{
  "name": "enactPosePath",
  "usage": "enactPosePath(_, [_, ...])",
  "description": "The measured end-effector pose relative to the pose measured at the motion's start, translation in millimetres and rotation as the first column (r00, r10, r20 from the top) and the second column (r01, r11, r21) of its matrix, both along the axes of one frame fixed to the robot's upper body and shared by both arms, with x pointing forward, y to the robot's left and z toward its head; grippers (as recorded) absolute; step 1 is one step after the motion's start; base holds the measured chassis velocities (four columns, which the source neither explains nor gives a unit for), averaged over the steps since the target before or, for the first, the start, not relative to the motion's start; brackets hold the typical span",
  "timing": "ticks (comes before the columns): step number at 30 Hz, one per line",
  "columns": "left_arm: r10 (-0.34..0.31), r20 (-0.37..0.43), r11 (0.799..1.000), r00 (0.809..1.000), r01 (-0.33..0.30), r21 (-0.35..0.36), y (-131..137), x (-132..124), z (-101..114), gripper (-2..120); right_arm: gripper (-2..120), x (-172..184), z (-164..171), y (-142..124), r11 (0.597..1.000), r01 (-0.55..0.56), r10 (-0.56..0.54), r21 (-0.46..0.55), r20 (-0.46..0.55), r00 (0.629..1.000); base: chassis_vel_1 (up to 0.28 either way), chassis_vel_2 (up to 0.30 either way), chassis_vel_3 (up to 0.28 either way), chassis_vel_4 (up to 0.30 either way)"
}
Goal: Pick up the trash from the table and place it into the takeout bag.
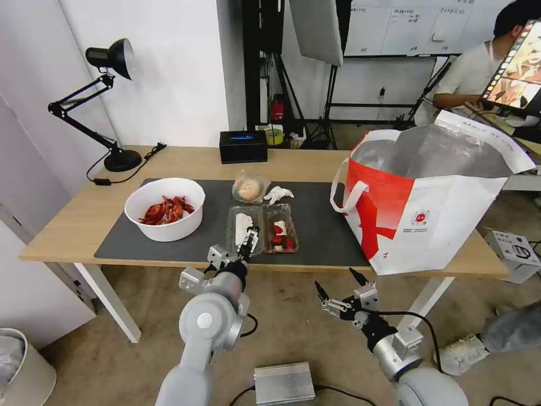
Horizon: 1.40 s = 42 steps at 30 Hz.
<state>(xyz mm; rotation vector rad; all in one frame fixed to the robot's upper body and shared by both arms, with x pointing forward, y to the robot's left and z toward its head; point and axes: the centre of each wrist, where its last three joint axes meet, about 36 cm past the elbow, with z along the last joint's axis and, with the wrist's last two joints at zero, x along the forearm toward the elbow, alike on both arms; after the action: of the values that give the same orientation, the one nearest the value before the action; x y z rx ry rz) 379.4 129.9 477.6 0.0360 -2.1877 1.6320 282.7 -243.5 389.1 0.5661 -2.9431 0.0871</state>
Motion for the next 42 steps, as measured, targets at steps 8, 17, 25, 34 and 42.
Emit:
enactPosePath(8, [-0.007,0.023,1.000,1.000,0.007,-0.009,-2,0,2,100,100,-3,1,0,1.000,0.004,-0.004,0.001,0.002,1.000,0.000,0.000,0.000,0.000])
enactPosePath(17, [-0.016,0.035,1.000,0.999,0.016,-0.010,-5,0,4,100,100,-2,3,-2,1.000,0.005,-0.005,-0.002,0.009,1.000,0.000,0.000,0.000,0.000])
enactPosePath(25, [-0.019,0.046,1.000,0.999,0.020,-0.010,-6,2,7,100,100,-2,3,-2,1.000,0.006,-0.006,-0.001,0.009,1.000,0.000,0.000,0.000,0.000])
enactPosePath(34, [-0.014,0.056,1.000,0.998,0.014,-0.006,-4,4,9,100,100,-3,1,-1,1.000,0.011,-0.011,0.004,0.006,1.000,0.000,0.000,0.000,0.000])
enactPosePath(42, [-0.013,0.073,1.000,0.997,0.013,-0.003,-1,2,12,100,100,-3,-1,1,1.000,0.013,-0.013,0.006,0.003,1.000,0.000,0.000,0.000,0.000])
